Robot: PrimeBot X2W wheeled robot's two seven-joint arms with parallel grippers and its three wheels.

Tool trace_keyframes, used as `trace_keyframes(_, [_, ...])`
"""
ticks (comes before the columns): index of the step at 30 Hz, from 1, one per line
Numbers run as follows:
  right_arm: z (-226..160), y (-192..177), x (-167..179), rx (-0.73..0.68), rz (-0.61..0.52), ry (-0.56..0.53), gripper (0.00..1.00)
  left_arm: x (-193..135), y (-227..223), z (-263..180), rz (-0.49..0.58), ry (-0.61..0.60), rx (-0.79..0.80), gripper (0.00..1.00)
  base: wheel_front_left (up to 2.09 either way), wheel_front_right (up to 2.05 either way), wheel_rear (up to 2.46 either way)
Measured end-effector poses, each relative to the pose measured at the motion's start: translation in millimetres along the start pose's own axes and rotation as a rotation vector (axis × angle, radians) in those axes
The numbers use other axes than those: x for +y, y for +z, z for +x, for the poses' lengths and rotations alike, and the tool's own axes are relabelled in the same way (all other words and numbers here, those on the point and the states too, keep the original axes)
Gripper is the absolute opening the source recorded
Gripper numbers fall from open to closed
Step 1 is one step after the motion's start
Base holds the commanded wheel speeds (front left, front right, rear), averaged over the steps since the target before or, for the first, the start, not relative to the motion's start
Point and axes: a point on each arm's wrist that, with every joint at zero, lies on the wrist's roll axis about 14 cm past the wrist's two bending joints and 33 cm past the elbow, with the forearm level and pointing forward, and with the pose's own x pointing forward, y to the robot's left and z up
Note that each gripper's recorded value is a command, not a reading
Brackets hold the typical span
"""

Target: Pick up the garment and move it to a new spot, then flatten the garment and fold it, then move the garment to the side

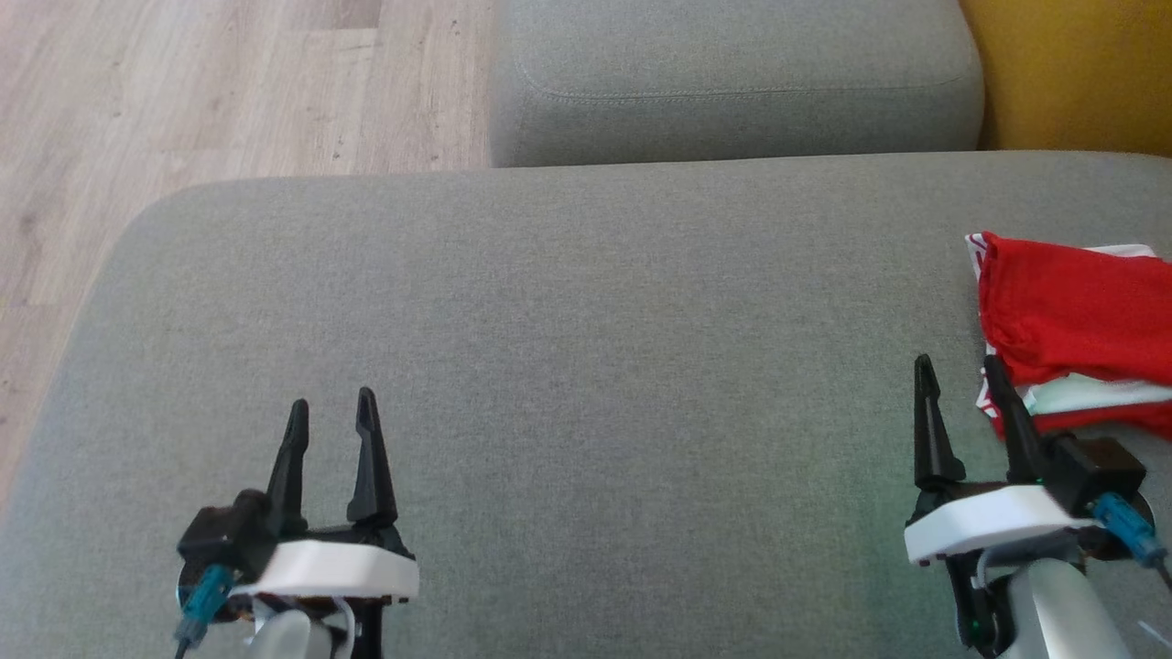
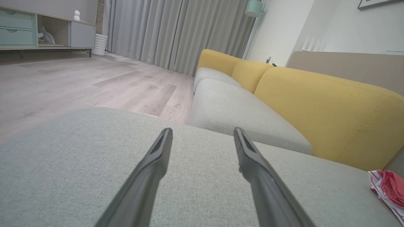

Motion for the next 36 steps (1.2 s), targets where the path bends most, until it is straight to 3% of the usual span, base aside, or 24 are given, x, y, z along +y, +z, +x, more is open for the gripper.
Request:
trace_keyframes(12, [-1.3,-0.7,-1.8,0.002,0.003,-0.006,1.0,1.5,-0.1,-1.4,-0.037,0.01,-0.002,1.0,0.0,0.0,0.0])
trace_keyframes(13, [-1.8,-2.0,-2.2,0.006,0.004,-0.007,0.0,1.9,-2.1,-2.2,-0.037,0.012,0.004,0.0,0.0,0.0,0.0])
trace_keyframes(20, [-30.9,-51.7,-11.3,0.163,0.04,-0.048,0.0,17.1,-47.9,-28.1,-0.056,0.069,0.153,0.0,0.0,0.0,0.0])
trace_keyframes(36, [-28.5,-47.3,-18.6,0.152,0.217,-0.105,0.0,26.0,-47.1,-25.5,-0.207,0.119,0.164,0.0,0.0,0.0,0.0])
